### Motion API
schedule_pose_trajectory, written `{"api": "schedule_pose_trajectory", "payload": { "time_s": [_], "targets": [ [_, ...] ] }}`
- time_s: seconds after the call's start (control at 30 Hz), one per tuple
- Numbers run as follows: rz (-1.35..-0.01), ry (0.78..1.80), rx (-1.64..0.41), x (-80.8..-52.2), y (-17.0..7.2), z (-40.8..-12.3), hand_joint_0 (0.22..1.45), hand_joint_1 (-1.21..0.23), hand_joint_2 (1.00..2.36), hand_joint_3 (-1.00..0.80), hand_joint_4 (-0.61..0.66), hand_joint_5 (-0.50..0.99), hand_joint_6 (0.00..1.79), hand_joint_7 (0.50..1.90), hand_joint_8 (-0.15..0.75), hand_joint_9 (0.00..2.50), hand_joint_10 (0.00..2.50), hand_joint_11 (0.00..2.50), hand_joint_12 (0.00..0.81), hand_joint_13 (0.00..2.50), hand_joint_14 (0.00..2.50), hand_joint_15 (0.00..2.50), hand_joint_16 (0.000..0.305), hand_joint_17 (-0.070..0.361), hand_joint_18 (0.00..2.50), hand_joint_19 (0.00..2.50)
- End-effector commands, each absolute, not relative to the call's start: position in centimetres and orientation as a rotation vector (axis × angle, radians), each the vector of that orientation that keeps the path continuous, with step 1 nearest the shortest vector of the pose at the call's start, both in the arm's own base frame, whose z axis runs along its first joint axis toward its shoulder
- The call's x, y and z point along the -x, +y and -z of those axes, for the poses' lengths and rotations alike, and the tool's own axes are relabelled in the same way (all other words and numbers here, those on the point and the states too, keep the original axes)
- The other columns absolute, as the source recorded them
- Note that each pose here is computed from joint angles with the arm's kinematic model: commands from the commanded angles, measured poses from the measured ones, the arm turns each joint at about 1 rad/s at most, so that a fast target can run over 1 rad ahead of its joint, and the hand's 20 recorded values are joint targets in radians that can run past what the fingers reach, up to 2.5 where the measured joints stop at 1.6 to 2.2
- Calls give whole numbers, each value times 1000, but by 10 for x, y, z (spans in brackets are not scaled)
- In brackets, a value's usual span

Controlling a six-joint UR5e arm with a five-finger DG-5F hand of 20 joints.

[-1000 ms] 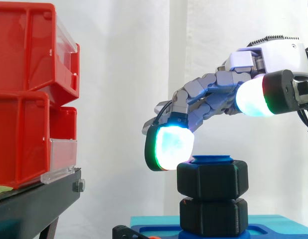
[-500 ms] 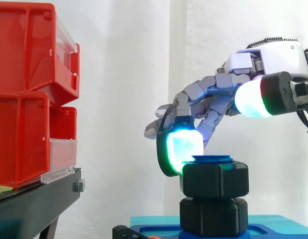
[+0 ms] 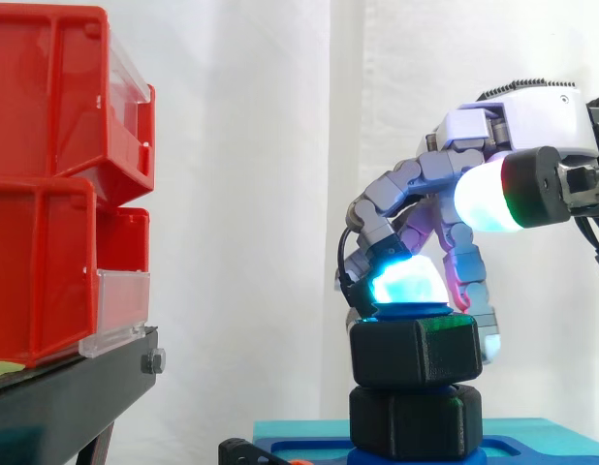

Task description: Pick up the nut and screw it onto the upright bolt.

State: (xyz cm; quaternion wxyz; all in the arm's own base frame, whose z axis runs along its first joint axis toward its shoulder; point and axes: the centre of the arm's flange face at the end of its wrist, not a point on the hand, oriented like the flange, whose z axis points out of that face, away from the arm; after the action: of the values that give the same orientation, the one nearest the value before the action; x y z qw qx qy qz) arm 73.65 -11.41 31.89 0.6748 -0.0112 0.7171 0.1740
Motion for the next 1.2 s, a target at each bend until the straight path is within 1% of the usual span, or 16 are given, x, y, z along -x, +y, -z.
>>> {"api": "schedule_pose_trajectory", "payload": {
  "time_s": [0.0,0.07,0.17,0.2,0.23,0.27,0.3,0.37,0.4,0.47,0.67,0.77,0.83,0.87,0.97,1.17],
  "targets": [
    [-391,1612,24,-736,-116,-319,471,-257,1000,-500,53,115,501,1418,144,1759,3,93,266,948,0,0,33,75,732,155],
    [-388,1614,22,-736,-118,-319,472,-257,1000,-500,42,117,509,1441,159,1880,8,196,258,1063,0,0,33,74,876,215],
    [-388,1612,22,-736,-120,-319,471,-254,1000,-500,19,109,534,1424,183,1955,12,323,256,1151,0,26,34,76,874,217],
    [-391,1609,25,-735,-121,-321,470,-251,1000,-500,18,103,554,1396,184,1961,14,357,256,1160,1,41,34,77,876,212],
    [-394,1608,29,-736,-121,-322,467,-242,1000,-500,26,89,591,1292,198,1957,14,364,274,1142,1,40,37,83,852,193],
    [-395,1605,31,-736,-122,-324,465,-240,1000,-500,66,84,515,1415,222,1839,12,325,295,1036,1,34,43,97,718,139],
    [-397,1598,35,-737,-124,-328,463,-241,1000,-500,80,78,501,1419,236,1794,12,326,305,1015,2,33,45,101,675,127],
    [-397,1589,38,-738,-126,-337,459,-242,1000,-500,159,21,504,1226,255,1579,10,262,338,884,0,30,50,113,579,125],
    [-398,1589,39,-739,-126,-339,459,-243,1000,-500,174,15,505,1204,254,1573,10,260,339,880,2,35,51,114,576,129],
    [-394,1590,44,-741,-128,-355,456,-249,1000,-500,232,-27,505,1042,271,1445,9,242,358,795,1,24,54,122,517,141],
    [-388,1583,55,-742,-124,-359,448,-262,1000,-500,206,-89,503,812,273,1129,3,101,386,597,0,0,60,136,353,127],
    [-392,1579,59,-744,-120,-357,445,-261,1000,-500,196,-104,503,765,270,1011,0,37,389,528,0,0,61,138,283,94],
    [-393,1577,61,-743,-118,-354,442,-264,1000,-500,179,-119,502,717,270,887,0,0,396,433,0,0,62,140,185,62],
    [-394,1577,62,-744,-116,-352,442,-264,1000,-500,180,-120,502,716,269,879,0,0,399,428,0,0,62,140,170,59],
    [-397,1578,61,-743,-109,-339,440,-265,1000,-500,167,-130,502,685,265,747,0,0,398,325,0,0,63,142,54,11],
    [-419,1543,56,-746,-95,-327,439,-264,1000,-500,162,-134,502,678,263,705,0,0,402,305,0,0,63,142,36,5]
  ]
}}
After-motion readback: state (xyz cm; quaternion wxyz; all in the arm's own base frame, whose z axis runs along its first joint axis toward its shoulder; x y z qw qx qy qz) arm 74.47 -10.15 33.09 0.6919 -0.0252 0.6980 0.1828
